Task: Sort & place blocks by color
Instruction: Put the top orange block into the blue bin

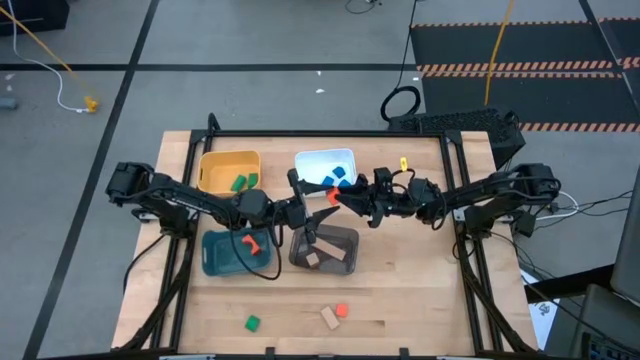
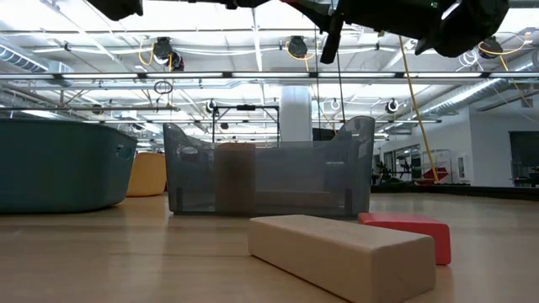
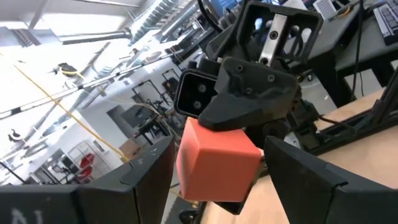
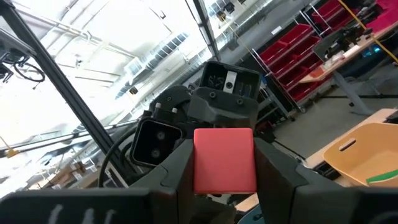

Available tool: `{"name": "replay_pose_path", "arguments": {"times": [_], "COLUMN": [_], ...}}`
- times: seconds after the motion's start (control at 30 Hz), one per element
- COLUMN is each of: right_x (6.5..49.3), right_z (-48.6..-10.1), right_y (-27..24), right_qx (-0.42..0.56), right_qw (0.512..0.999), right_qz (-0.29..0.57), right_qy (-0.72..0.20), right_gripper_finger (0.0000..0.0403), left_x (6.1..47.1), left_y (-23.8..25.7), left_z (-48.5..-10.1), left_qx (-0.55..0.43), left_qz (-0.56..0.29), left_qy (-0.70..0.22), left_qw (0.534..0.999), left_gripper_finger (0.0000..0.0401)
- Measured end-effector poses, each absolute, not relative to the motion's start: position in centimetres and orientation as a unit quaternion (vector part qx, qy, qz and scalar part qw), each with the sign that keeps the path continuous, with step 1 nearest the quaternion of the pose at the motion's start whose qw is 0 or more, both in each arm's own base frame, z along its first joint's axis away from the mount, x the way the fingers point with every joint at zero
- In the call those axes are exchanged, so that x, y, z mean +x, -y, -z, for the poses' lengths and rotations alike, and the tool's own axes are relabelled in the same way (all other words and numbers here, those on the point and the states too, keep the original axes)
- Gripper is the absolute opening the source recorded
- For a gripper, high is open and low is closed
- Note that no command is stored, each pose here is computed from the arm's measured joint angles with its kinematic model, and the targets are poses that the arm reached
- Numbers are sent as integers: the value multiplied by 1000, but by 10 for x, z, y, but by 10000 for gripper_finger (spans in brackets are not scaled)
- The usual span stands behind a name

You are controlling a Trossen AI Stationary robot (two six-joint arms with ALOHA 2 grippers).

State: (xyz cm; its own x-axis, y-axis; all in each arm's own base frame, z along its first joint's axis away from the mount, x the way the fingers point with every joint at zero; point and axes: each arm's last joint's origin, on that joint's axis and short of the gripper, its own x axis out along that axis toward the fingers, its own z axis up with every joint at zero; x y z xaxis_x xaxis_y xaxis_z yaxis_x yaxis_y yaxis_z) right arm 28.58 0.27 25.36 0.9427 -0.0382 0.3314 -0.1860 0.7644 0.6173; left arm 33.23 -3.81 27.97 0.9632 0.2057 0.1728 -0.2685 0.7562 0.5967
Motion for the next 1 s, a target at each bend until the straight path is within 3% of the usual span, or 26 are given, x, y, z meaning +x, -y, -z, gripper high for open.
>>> {"name": "replay_pose_path", "arguments": {"times": [0.33,0.43,0.57,0.77,1.0], "right_x": [286,286,286,285,282], "right_z": [-254,-254,-253,-253,-257], "right_y": [-3,-3,-3,-3,4], "right_qx": [341,339,345,347,344], "right_qw": [925,925,923,922,923], "right_qz": [-41,-42,-41,-41,-101], "right_qy": [165,165,164,165,137], "right_gripper_finger": [112,115,129,125,185], "left_x": [332,332,332,333,331], "left_y": [38,38,35,34,45], "left_z": [-280,-280,-280,-280,-281], "left_qx": [317,310,299,300,287], "left_qz": [-127,-127,-131,-133,-116], "left_qy": [50,51,52,51,62], "left_qw": [939,941,944,943,949], "left_gripper_finger": [246,220,157,152,146]}}
